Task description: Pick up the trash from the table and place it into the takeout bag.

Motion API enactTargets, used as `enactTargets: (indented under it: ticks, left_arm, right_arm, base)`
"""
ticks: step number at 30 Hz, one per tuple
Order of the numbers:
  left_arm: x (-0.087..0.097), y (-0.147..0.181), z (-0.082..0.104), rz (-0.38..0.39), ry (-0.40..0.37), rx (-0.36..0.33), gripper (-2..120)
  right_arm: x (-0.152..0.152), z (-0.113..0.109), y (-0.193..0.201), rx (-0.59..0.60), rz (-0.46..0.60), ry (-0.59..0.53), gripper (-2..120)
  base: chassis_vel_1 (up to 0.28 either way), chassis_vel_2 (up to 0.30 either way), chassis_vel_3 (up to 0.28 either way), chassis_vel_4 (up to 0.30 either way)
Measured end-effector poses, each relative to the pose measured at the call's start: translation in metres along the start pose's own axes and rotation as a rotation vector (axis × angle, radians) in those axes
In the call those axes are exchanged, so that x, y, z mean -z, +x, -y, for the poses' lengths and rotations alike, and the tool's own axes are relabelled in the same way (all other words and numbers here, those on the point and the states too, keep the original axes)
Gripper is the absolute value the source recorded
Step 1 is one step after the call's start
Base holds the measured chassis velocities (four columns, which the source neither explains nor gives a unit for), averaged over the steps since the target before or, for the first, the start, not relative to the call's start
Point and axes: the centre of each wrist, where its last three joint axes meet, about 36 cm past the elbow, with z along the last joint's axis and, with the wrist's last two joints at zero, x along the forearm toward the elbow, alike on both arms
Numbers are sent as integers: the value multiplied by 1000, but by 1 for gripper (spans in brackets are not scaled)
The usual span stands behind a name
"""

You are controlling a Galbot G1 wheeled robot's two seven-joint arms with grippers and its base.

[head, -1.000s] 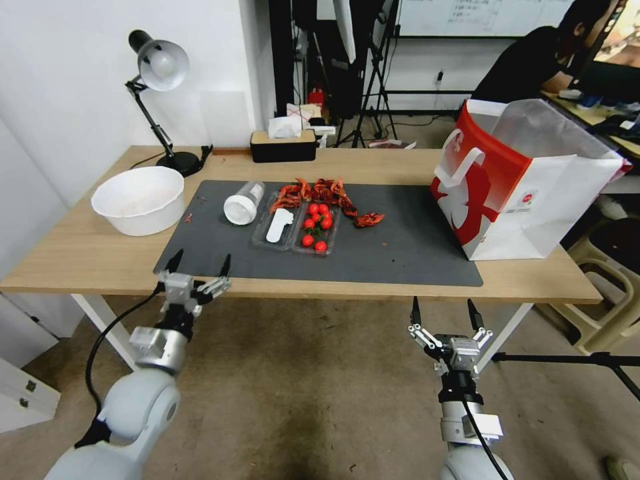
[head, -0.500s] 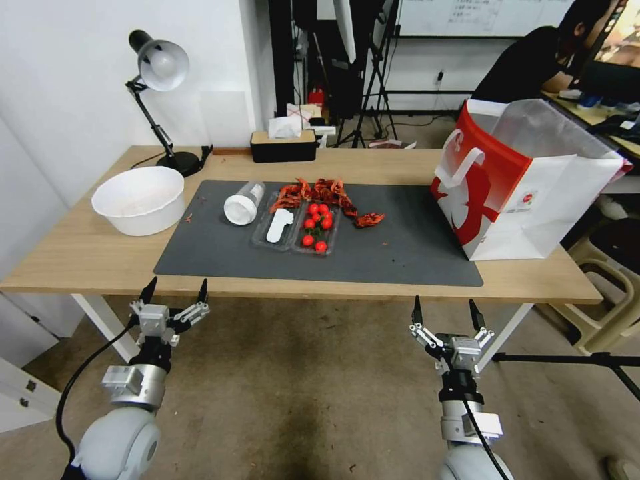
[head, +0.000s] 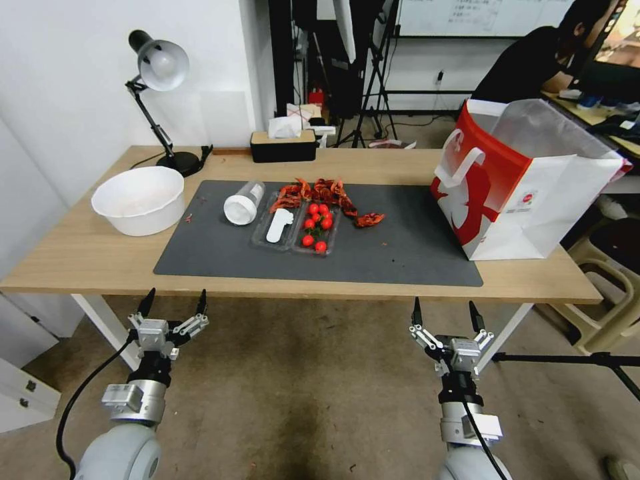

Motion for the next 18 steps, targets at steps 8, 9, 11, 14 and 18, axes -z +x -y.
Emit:
enactTargets:
  ticks: [8,9,11,14,18]
  left_arm:
    - [6,-15,2,11,-2,-14,100]
    - [6,-15,2,11,-2,-14,100]
    - [8,-19,4,12,0,-20,100]
    - [15,-38,12,17,17,-46,100]
    - [21,-52,19,18,35,-67,100]
  right_arm:
    - [0,0,0,-2,0,-1,100]
    - [0,0,0,-2,0,-1,100]
    - [1,0,0,-2,1,-1,100]
    - [1,0,0,-5,2,1,100]
    - [1,1,0,-7,1,1,100]
  base:
    - [0,0,0,0]
    - [0,0,0,0]
    - [0,0,0,0]
    - [0,0,0,0]
    - [0,0,0,0]
